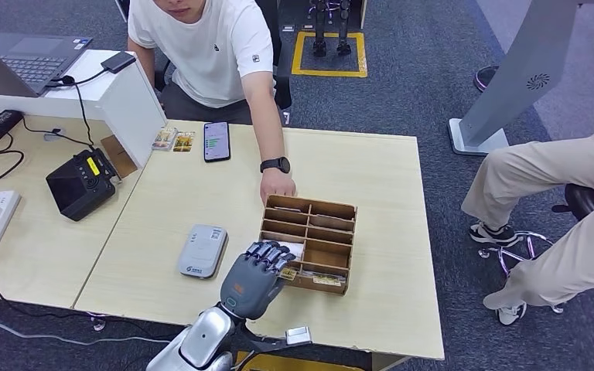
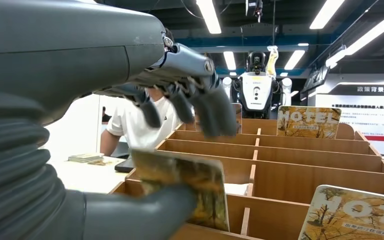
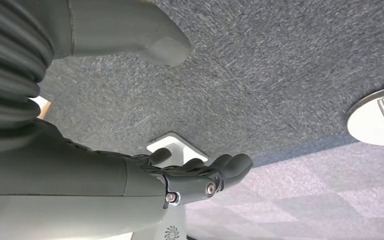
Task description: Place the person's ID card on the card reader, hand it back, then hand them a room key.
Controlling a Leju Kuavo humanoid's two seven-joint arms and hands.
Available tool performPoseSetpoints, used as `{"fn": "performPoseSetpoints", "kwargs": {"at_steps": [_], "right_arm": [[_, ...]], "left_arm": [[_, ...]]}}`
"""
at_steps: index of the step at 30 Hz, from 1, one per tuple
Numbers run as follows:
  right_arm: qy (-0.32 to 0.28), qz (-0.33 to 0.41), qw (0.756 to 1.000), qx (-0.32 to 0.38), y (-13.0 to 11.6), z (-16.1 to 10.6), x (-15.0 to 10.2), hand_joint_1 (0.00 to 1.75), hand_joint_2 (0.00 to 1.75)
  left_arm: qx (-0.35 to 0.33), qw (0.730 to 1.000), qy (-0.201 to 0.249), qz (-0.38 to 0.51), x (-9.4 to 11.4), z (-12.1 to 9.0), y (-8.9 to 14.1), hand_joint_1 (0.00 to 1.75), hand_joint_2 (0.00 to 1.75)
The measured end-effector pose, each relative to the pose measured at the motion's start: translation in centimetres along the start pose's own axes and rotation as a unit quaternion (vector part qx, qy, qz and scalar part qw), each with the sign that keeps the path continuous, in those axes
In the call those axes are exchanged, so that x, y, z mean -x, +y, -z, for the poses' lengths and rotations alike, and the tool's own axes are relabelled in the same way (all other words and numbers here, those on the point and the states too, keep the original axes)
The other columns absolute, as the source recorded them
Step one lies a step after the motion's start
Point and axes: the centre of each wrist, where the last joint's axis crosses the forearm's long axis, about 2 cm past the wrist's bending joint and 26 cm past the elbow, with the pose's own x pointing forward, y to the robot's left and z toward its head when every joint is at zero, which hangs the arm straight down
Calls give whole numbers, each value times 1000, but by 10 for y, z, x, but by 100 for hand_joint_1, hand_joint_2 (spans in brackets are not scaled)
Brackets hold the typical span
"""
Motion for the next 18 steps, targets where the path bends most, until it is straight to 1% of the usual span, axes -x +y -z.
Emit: {"fn": "performPoseSetpoints", "kwargs": {"at_steps": [2, 4, 6, 8, 11, 12, 13, 14, 17, 18], "right_arm": [[1, 3, 1000, 1, 0, 0, 0, 0, 175], [1, 5, 1000, 2, 0, 0, 0, 0, 175], [1, 6, 1000, 2, 0, 0, 0, 0, 175], [1, 7, 1000, 2, 0, 0, 0, 0, 175], [2, 11, 1000, 4, 0, 0, 0, 0, 175], [2, 12, 1000, 4, 0, 0, 0, 0, 175], [3, 12, 1000, 4, 0, 0, 0, 0, 175], [3, 13, 1000, 4, 0, 0, 0, 0, 175], [3, 13, 1000, 5, 0, 0, 0, 0, 175], [4, 13, 1000, 5, 0, 0, 0, 0, 175]], "left_arm": [[0, 1000, 0, 0, 0, 0, 0, 147, 175], [0, 1000, 0, 0, 0, 0, 0, 122, 175], [1, 1000, 0, 0, 0, 0, -1, 80, 175], [3, 1000, 1, 0, 0, -1, -1, 66, 175], [5, 1000, 1, -1, 0, -2, -2, 57, 175], [6, 1000, 2, -1, 0, -2, -2, 58, 175], [7, 1000, 2, -1, 0, -2, -3, 65, 175], [9, 1000, 3, -1, 0, -3, -3, 76, 175], [13, 1000, 6, -4, 1, -4, -5, 131, 175], [15, 1000, 7, -5, 1, -5, -6, 145, 175]]}}
